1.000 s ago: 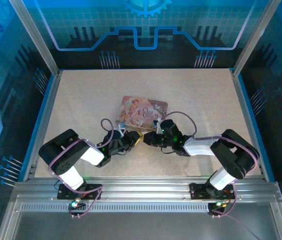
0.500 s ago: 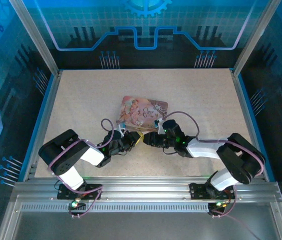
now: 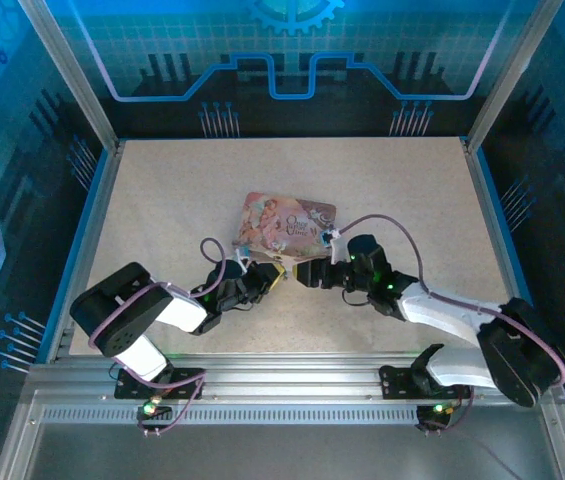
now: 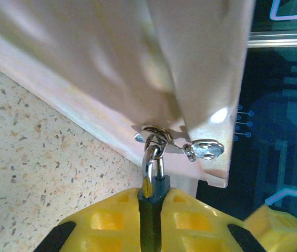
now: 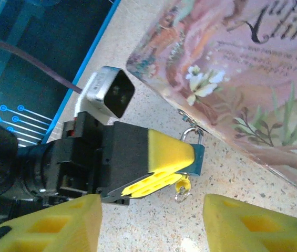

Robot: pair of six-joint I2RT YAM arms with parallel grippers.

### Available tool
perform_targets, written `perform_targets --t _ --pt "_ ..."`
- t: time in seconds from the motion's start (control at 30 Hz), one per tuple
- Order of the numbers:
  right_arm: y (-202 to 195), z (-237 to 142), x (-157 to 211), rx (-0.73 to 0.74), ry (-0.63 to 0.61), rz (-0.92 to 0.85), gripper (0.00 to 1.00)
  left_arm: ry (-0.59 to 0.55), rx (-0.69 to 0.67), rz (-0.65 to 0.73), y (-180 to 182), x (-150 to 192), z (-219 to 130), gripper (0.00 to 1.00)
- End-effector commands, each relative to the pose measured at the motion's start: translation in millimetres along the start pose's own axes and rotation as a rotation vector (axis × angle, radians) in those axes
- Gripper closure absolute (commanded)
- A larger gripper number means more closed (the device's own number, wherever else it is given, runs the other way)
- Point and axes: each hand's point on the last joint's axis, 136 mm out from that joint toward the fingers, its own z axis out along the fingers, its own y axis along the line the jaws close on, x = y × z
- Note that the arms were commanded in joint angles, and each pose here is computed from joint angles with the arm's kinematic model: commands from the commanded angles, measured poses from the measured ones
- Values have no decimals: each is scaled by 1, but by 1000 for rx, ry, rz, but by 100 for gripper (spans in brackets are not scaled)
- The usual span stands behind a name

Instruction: Unlock the padlock with the key

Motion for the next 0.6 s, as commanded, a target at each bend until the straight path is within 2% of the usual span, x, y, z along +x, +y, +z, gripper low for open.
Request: perform_targets --t 0.0,0.13,0.43,0.57 --pt "-3 -14 -12 65 -24 -204 34 -21 55 31 -18 -2 -6 93" --pt "2 -28 -25 87 -91 -360 12 -21 57 33 -20 -2 -6 93" --pt "22 -41 -32 82 -185 -729 4 -18 57 36 -22 -2 -6 93" --pt "29 -39 -20 104 -214 -948 1 -18 59 35 -23 -2 -6 93"
